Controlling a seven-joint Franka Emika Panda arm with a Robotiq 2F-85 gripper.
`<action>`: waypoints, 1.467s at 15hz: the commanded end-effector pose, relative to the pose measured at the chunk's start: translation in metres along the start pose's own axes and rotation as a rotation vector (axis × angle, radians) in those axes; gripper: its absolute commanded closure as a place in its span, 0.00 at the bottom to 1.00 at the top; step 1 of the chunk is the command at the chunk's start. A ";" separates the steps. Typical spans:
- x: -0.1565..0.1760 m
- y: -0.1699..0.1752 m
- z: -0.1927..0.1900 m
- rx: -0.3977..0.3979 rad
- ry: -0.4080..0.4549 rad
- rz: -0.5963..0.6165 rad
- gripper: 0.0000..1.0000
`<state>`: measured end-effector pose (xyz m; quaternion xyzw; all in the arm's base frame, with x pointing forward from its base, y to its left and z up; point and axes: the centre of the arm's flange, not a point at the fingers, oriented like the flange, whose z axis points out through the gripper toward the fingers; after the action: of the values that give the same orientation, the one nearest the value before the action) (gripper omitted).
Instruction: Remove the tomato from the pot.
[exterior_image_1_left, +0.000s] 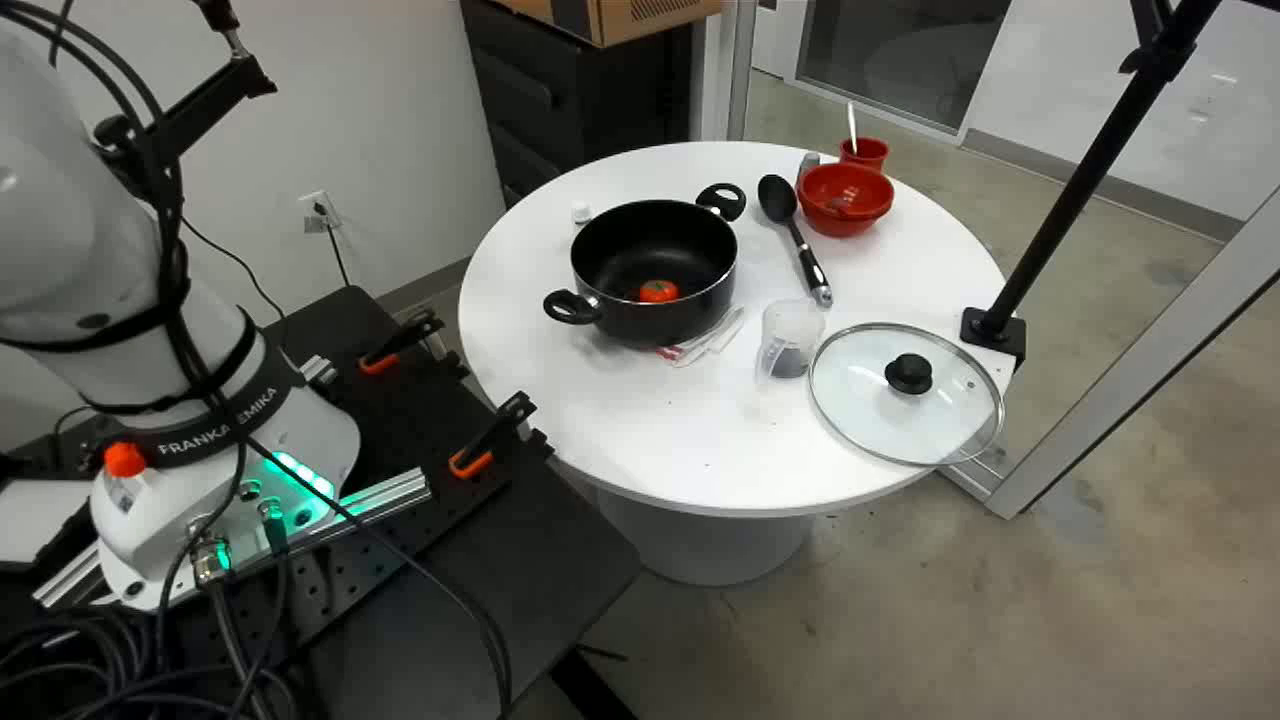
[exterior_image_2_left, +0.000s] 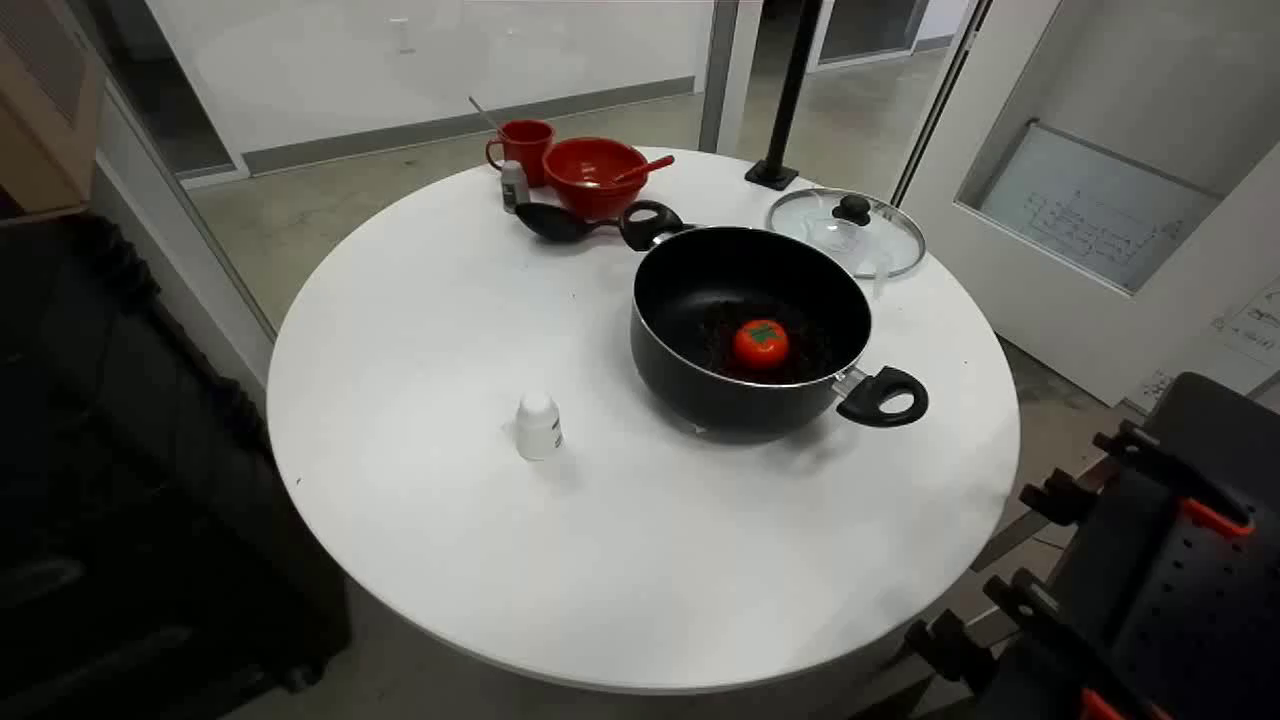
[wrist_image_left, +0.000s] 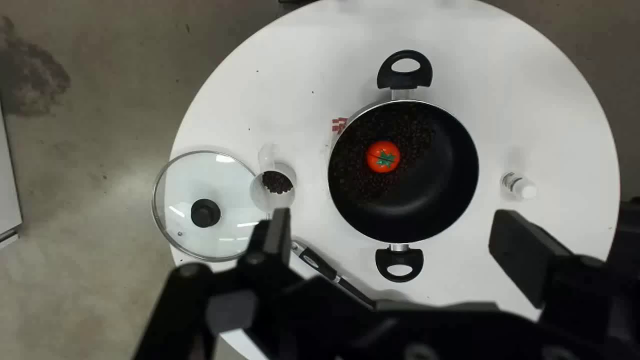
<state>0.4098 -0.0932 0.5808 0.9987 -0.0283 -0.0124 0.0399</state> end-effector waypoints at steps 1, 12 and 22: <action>0.000 0.000 0.000 0.000 0.000 0.000 0.00; 0.014 0.008 0.052 -0.013 0.142 0.029 0.00; 0.071 0.008 0.204 -0.020 0.028 0.065 0.00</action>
<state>0.4481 -0.1271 0.4048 0.9977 -0.0535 0.0205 0.0366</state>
